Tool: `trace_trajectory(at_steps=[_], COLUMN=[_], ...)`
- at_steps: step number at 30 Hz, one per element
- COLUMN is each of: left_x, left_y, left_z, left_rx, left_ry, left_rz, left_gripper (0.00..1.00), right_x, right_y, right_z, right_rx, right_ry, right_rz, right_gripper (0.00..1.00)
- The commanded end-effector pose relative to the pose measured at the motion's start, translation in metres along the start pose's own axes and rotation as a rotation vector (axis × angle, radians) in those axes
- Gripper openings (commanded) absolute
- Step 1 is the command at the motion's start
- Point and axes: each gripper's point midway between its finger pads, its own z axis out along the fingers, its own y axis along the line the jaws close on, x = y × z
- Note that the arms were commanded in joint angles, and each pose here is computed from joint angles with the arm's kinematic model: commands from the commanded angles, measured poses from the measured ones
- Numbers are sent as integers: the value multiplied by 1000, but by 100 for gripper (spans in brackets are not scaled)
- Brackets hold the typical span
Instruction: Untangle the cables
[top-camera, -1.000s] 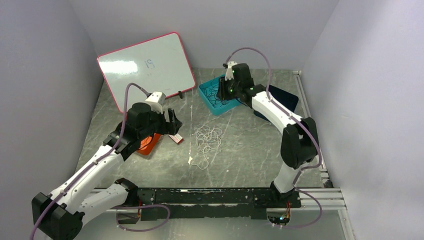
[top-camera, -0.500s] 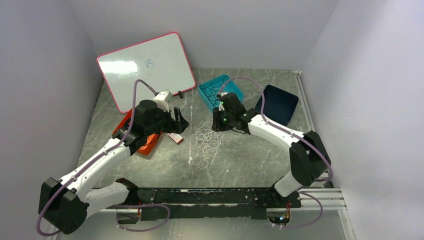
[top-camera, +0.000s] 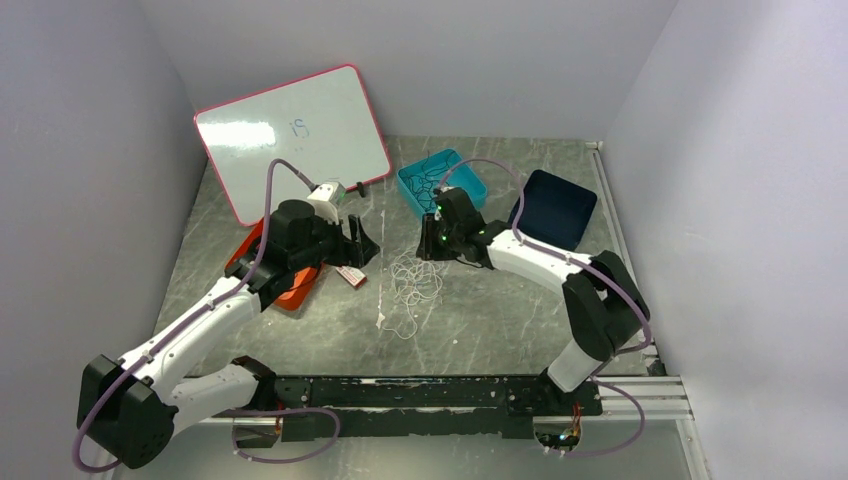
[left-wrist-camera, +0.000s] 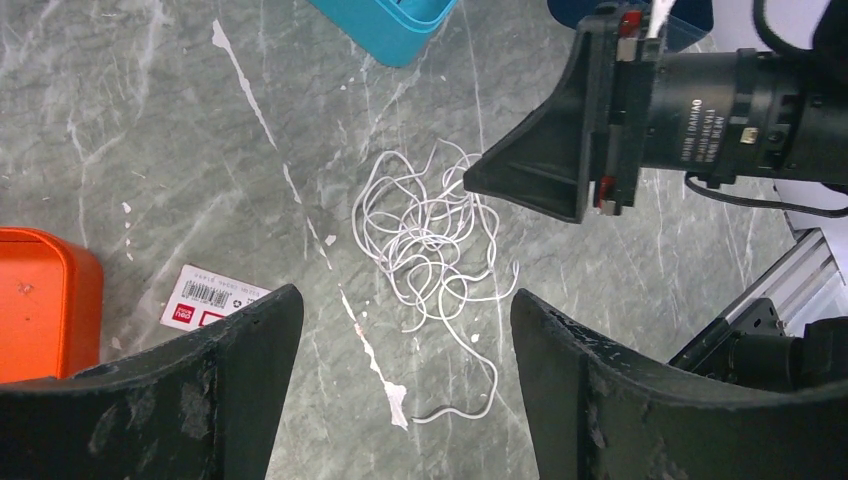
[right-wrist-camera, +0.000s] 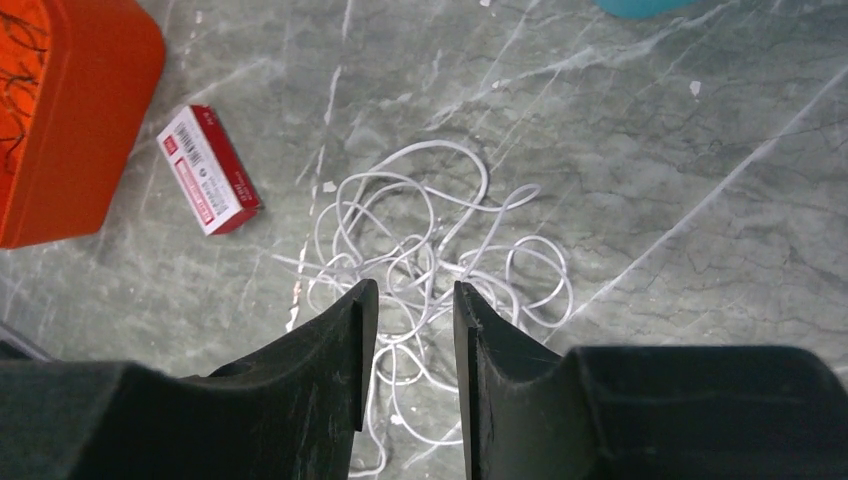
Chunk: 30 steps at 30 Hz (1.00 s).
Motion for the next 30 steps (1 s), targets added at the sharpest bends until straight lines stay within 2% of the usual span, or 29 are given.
trace_trajectory(at_steps=[1, 15, 20, 26, 30], left_x=[-2, -5, -5, -5, -6], left_y=[-9, -10, -10, -9, -11], left_z=[-2, -2, -1, -3, -2], left_rx=[46, 47, 48, 48, 62], left_ry=[-16, -20, -22, -34, -40], left_rz=[-1, 7, 4, 2, 10], left_gripper=[80, 79, 79, 79, 79], right_x=[-14, -13, -16, -17, -25], right_y=[-6, -21, -17, -12, -4], right_z=[10, 32, 35, 33, 22], right_rx=[48, 116, 93, 61, 29], right_ry=[-36, -36, -34, -43, -67], right_rz=[9, 3, -1, -3, -29], right_gripper=[37, 36, 29, 12, 4])
